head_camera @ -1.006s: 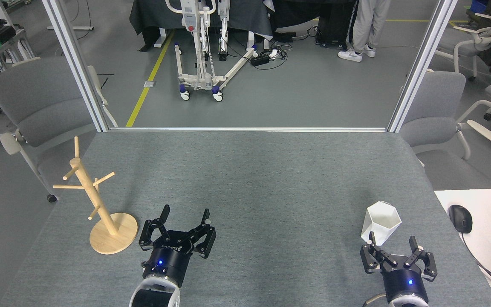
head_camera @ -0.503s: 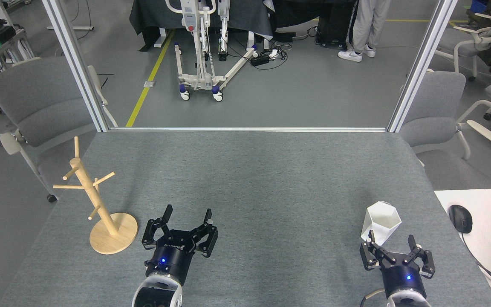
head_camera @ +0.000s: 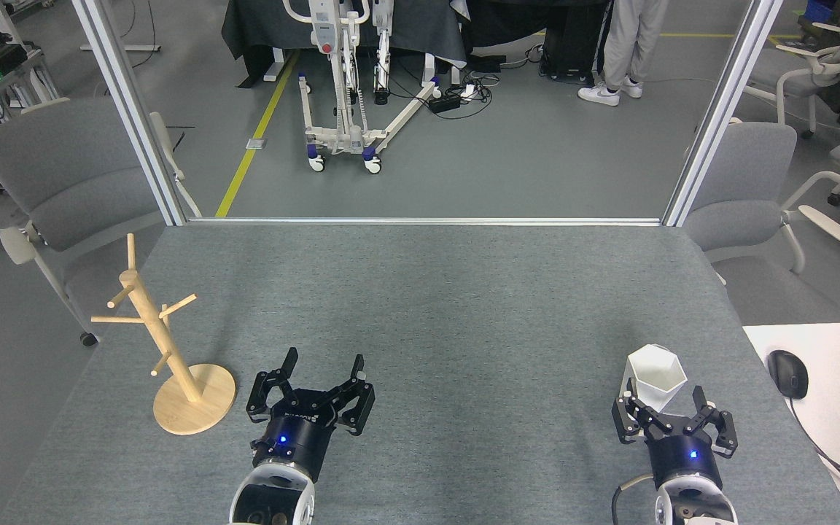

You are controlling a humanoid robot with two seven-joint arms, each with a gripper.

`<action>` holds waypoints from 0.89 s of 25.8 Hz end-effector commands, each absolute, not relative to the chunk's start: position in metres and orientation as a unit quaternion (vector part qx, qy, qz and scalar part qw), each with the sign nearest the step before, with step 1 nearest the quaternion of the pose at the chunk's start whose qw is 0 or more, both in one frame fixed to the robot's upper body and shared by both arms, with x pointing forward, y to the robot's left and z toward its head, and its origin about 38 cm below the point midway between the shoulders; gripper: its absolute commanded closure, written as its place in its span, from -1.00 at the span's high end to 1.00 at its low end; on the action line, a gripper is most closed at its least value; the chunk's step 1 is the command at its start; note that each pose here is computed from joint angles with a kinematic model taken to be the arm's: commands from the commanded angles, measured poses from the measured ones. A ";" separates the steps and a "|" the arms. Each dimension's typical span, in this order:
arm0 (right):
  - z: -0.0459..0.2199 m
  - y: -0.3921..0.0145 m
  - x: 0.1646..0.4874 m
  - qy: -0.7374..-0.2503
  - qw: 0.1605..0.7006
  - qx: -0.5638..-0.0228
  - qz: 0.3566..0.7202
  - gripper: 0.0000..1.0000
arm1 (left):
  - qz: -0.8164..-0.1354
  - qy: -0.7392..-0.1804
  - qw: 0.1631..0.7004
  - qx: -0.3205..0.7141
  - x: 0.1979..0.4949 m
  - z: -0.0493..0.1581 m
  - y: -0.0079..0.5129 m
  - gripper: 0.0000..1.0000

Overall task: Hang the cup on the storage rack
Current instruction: 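Close the right gripper on the white cup's rim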

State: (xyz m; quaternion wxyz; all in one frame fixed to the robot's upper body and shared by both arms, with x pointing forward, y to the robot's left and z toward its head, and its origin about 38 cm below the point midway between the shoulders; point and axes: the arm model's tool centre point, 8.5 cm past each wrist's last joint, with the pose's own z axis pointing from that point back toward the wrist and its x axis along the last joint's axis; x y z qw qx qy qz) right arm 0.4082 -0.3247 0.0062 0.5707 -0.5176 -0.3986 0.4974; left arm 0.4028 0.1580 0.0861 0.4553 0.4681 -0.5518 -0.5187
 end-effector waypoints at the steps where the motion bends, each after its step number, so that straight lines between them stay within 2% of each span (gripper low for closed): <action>1: 0.008 -0.324 0.415 -0.400 0.572 -0.517 0.496 1.00 | -0.520 -0.550 0.457 0.467 0.403 0.084 0.158 0.99; 23: 0.004 -0.330 0.424 -0.391 0.575 -0.514 0.502 1.00 | -0.522 -0.544 0.463 0.466 0.403 0.079 0.162 0.99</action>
